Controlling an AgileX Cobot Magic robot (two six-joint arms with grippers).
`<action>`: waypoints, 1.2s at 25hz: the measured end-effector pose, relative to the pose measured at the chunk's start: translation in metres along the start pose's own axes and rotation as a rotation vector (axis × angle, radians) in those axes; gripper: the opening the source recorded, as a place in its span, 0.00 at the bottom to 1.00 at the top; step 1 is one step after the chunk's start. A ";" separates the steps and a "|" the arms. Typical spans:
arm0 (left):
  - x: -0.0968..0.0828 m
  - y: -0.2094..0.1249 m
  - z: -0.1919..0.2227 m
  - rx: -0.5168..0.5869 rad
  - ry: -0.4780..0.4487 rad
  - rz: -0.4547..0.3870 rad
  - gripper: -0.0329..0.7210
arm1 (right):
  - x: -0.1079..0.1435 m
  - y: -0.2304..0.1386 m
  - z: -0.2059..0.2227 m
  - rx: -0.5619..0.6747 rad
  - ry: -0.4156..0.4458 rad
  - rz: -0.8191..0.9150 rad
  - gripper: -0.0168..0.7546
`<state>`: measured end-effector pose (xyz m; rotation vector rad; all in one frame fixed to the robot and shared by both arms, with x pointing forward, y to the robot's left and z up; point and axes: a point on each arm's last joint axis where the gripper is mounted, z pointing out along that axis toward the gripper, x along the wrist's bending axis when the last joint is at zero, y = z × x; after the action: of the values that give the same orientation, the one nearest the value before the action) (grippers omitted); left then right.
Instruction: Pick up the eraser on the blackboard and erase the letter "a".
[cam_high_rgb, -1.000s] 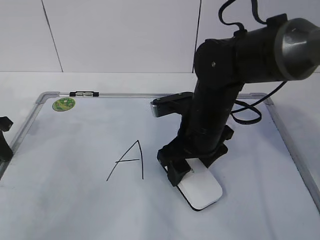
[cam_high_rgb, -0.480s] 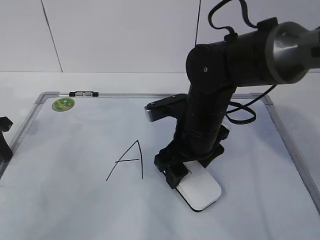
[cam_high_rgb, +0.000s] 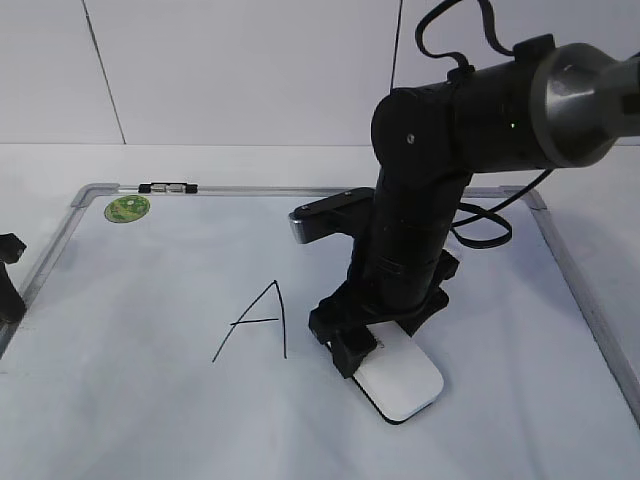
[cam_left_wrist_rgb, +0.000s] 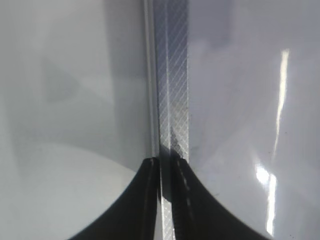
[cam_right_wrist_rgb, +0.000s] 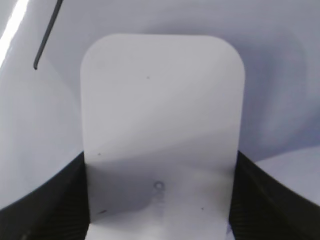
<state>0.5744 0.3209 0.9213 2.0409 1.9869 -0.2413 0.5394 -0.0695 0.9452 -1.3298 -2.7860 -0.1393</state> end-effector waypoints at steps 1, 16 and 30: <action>0.000 0.000 0.000 0.000 0.000 0.000 0.11 | 0.000 0.000 0.000 0.000 0.000 0.000 0.74; 0.000 0.000 0.000 0.001 0.001 0.001 0.11 | 0.005 0.000 0.001 0.005 -0.057 -0.042 0.74; 0.000 0.000 0.000 0.001 0.001 0.001 0.11 | 0.030 0.001 0.003 -0.009 -0.196 -0.135 0.74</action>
<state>0.5743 0.3210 0.9213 2.0430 1.9866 -0.2405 0.5215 -0.0457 0.9453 -1.2177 -3.0420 -0.0283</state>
